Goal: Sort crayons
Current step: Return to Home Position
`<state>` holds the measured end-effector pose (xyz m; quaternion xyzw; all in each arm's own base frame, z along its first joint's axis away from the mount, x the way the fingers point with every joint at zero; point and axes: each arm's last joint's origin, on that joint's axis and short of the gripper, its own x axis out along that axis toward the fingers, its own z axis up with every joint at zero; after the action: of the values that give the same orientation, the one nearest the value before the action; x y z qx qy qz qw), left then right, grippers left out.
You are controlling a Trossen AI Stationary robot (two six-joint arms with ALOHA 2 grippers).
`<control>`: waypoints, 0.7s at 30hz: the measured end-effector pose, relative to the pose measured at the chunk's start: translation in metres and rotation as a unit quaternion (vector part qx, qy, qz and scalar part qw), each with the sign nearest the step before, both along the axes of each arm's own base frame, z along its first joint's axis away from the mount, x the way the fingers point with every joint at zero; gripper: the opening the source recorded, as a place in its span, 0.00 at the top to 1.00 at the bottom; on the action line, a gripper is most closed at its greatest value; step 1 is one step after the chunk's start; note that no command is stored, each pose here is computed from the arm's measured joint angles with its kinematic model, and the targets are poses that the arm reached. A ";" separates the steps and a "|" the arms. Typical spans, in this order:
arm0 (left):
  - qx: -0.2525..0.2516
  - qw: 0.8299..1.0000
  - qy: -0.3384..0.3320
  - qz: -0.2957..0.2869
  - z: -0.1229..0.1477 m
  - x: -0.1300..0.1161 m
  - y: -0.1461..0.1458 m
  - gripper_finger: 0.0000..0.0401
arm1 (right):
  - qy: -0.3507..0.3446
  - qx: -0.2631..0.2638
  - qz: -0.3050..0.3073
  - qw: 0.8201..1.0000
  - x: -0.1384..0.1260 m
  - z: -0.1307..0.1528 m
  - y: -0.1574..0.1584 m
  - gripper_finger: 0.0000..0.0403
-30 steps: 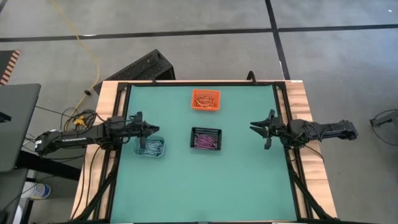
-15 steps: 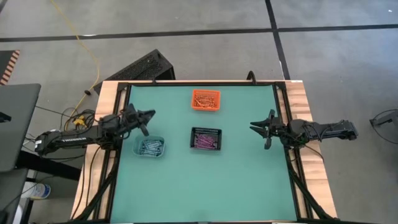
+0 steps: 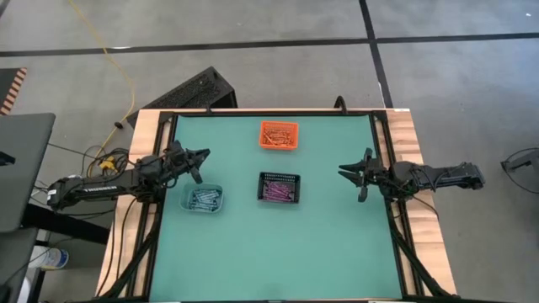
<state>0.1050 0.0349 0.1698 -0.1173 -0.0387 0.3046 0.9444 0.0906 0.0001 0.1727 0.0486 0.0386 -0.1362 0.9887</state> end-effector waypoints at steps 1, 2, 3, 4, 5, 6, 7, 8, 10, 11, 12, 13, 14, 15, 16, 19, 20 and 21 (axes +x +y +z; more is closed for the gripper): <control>-0.001 1.000 0.002 0.000 0.000 0.000 0.000 0.96 | 0.000 0.000 0.000 1.000 0.000 0.000 0.000 0.77; -0.001 1.000 0.005 0.000 -0.001 0.000 0.000 0.96 | 0.000 0.000 0.000 1.000 0.000 0.000 0.000 0.77; -0.002 1.000 0.008 0.000 -0.001 0.000 0.000 0.96 | 0.000 0.000 0.000 1.000 0.000 0.000 0.000 0.77; -0.003 1.000 0.012 0.000 -0.002 0.000 0.000 0.96 | 0.000 0.000 0.000 1.000 0.000 0.000 0.000 0.77; -0.004 1.000 0.018 0.000 -0.003 0.000 0.000 0.96 | 0.000 0.000 0.000 1.000 0.000 0.000 0.000 0.77; -0.006 1.000 0.024 0.000 -0.005 0.000 0.000 0.96 | 0.000 0.000 0.000 1.000 0.000 0.000 0.000 0.77; -0.007 1.000 0.030 0.000 -0.006 0.000 0.000 0.96 | 0.000 0.000 0.000 1.000 0.000 0.000 0.000 0.77; -0.009 0.999 0.038 0.000 -0.007 0.000 0.000 0.96 | 0.000 0.000 0.000 1.000 0.000 0.000 0.000 0.77; -0.013 0.998 0.056 -0.001 -0.011 -0.001 0.000 0.96 | 0.000 0.000 0.000 1.000 0.000 0.000 0.000 0.77; -0.015 0.998 0.065 -0.001 -0.012 -0.001 0.000 0.96 | 0.000 0.000 0.000 1.000 0.000 0.000 0.000 0.77; -0.017 0.997 0.075 -0.001 -0.014 -0.001 0.000 0.96 | 0.000 0.000 0.000 1.000 0.000 0.000 0.000 0.77; -0.018 0.997 0.080 -0.001 -0.015 -0.001 0.000 0.96 | 0.000 0.000 0.000 1.000 0.000 0.000 0.000 0.77; -0.018 0.997 0.080 -0.002 -0.015 -0.001 0.000 0.96 | 0.000 0.000 0.000 1.000 0.000 0.000 0.000 0.77; -0.019 0.997 0.081 -0.002 -0.015 -0.001 0.000 0.96 | 0.000 0.000 0.000 1.000 0.000 0.000 0.000 0.77; -0.019 0.996 0.083 -0.002 -0.015 -0.001 0.000 0.96 | 0.000 0.000 0.000 1.000 0.000 0.000 0.000 0.77; -0.019 0.996 0.083 -0.002 -0.016 -0.001 0.000 0.96 | 0.000 0.000 0.000 1.000 0.000 0.000 0.000 0.77; -0.019 0.996 0.084 -0.002 -0.016 -0.001 0.000 0.96 | 0.000 0.000 0.000 1.000 0.000 0.000 0.000 0.77; -0.019 0.996 0.083 -0.002 -0.016 -0.001 0.000 0.96 | 0.000 0.000 0.000 1.000 0.000 0.000 0.000 0.77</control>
<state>0.1043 0.0346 0.1542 -0.1095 0.0463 0.3121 0.9426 0.0907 0.0001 0.1726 0.0485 0.0388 -0.1362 0.9887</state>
